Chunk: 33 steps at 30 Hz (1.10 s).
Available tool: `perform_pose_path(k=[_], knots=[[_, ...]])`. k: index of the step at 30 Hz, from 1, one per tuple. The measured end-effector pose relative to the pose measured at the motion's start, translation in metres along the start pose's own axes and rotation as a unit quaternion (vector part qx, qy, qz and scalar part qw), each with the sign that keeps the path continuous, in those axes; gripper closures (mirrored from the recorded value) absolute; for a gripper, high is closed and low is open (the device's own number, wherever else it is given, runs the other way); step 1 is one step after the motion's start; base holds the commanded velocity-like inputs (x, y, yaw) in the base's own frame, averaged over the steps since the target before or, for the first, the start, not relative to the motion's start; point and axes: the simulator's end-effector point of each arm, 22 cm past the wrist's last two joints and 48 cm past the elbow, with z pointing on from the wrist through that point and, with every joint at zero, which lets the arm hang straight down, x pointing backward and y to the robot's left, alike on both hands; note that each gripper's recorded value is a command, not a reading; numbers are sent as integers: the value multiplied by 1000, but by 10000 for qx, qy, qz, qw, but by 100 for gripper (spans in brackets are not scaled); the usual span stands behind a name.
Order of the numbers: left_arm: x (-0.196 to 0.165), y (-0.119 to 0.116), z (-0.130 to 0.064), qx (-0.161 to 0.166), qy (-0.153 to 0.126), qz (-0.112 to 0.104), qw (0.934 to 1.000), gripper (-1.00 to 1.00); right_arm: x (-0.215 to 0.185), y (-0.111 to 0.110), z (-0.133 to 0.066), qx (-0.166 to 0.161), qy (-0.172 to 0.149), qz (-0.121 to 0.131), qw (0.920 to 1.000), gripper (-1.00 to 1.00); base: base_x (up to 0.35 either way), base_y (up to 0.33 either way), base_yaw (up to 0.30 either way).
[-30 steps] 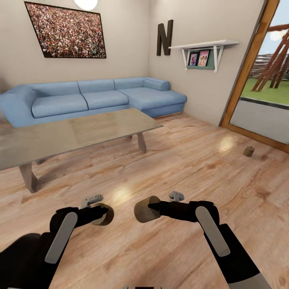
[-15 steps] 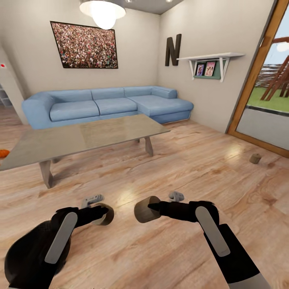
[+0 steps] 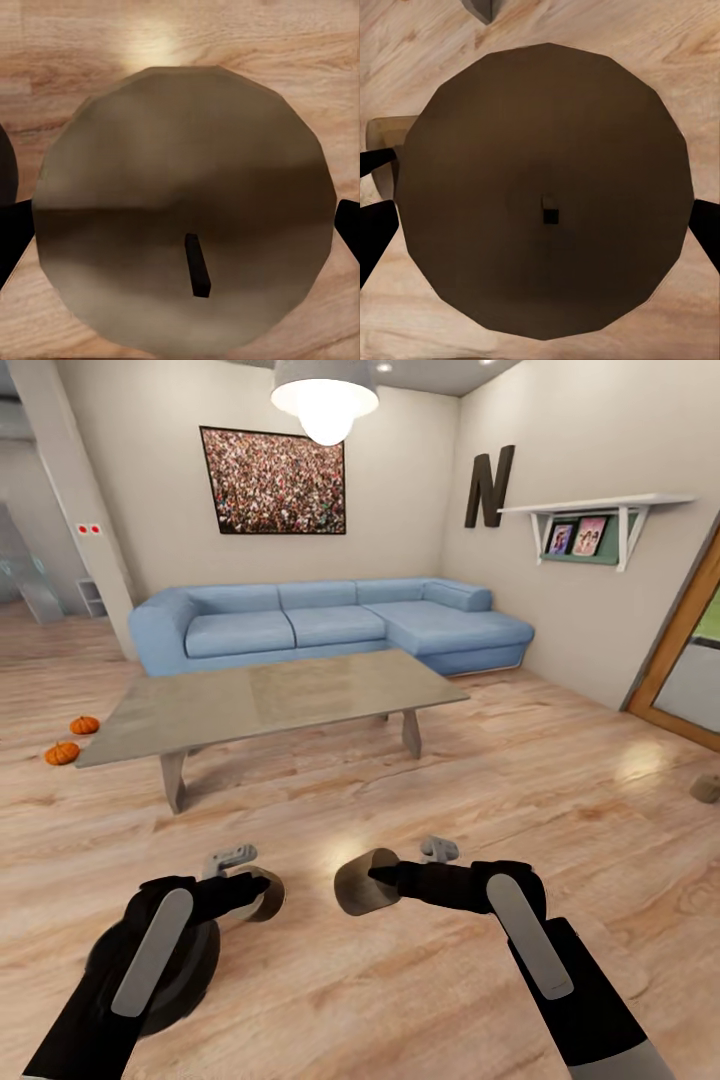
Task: Place each of the two pumpkins and all three candles from the living room inside a cabinet in the living room (use any cabinet), then make sure every cabinet is closed, and position the cauldron so it is next to a table in the living room.
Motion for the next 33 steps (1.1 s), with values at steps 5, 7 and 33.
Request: perform_pose_path(k=[5,7,33], knots=[[-5,-2,-5,1,0,1,10000,100,-5,3,-3,10,4,-2,10000,100,0,0,292],[-6,-2,-5,1,-7,2,10000,100,-5,3,-3,10,6,0,10000,100,0,0,292],[-13,-7,-12,73,-3,-42,10000,100,-10,7,-7,21,15,6,10000,100,0,0,293]])
